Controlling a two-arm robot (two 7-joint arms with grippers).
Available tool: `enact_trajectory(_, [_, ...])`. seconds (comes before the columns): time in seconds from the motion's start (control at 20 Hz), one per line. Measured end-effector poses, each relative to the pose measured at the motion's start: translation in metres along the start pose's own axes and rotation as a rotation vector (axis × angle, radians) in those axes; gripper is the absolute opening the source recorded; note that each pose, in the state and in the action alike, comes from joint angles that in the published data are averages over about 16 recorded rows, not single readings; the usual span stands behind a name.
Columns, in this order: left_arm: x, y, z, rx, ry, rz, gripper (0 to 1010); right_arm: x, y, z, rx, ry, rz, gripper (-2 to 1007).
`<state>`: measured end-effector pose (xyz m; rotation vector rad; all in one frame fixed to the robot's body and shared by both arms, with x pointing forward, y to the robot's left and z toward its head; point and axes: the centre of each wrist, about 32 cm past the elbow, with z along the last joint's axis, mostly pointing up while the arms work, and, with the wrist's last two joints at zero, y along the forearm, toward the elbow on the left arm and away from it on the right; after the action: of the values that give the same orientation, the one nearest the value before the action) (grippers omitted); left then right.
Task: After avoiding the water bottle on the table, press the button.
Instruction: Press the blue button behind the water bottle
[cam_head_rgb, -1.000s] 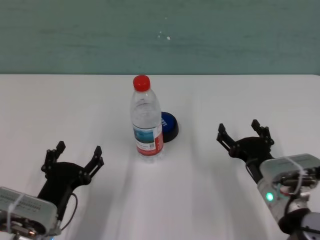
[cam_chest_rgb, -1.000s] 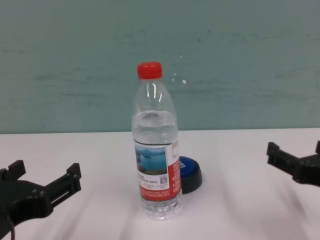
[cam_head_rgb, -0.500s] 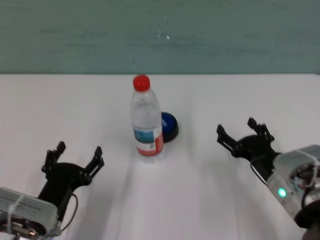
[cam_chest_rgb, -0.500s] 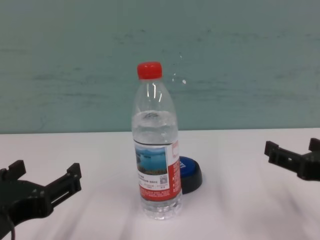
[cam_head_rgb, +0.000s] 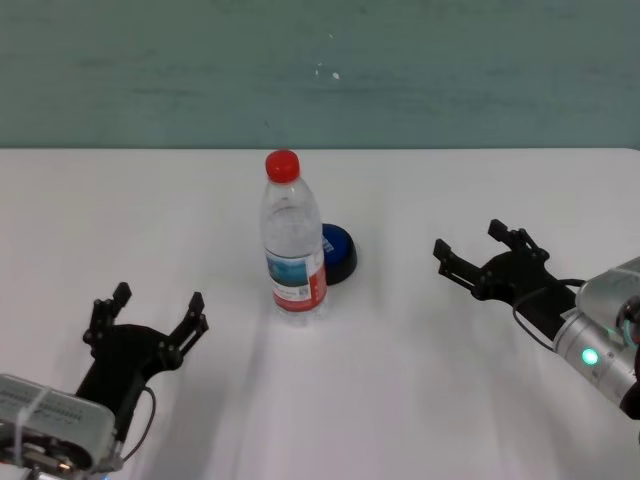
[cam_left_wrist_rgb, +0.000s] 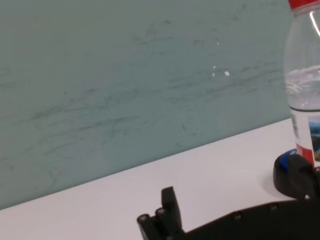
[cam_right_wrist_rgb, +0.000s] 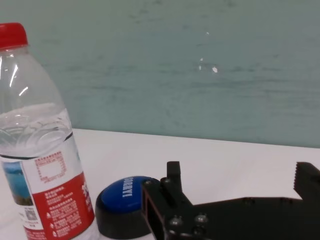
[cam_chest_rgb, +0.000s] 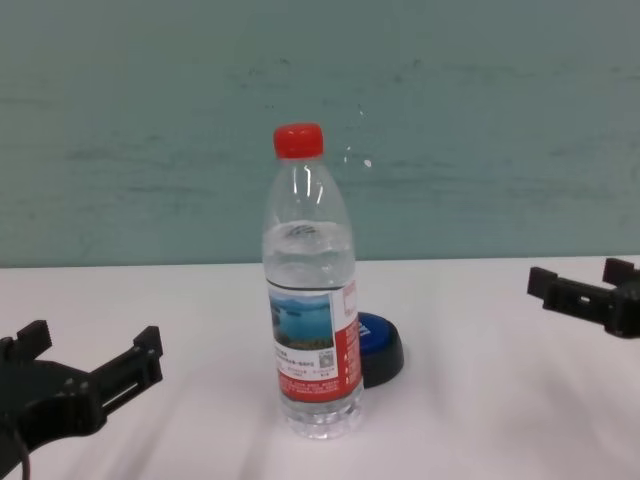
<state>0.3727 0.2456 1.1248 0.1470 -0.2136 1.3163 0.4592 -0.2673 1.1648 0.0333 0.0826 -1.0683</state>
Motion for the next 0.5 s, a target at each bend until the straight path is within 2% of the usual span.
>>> enact_trajectory(0.25, [0.0000,0.000,0.0000,0.000,0.000,0.000,1000,0.0158,0.0108,0.0081,-0.024,-0.018,0.043,1004])
enact_trajectory(0.5, [0.0000,0.000,0.0000,0.000,0.000,0.000,1000,0.0283,0.0260,0.0148,-0.049,-0.035,0.069,1004])
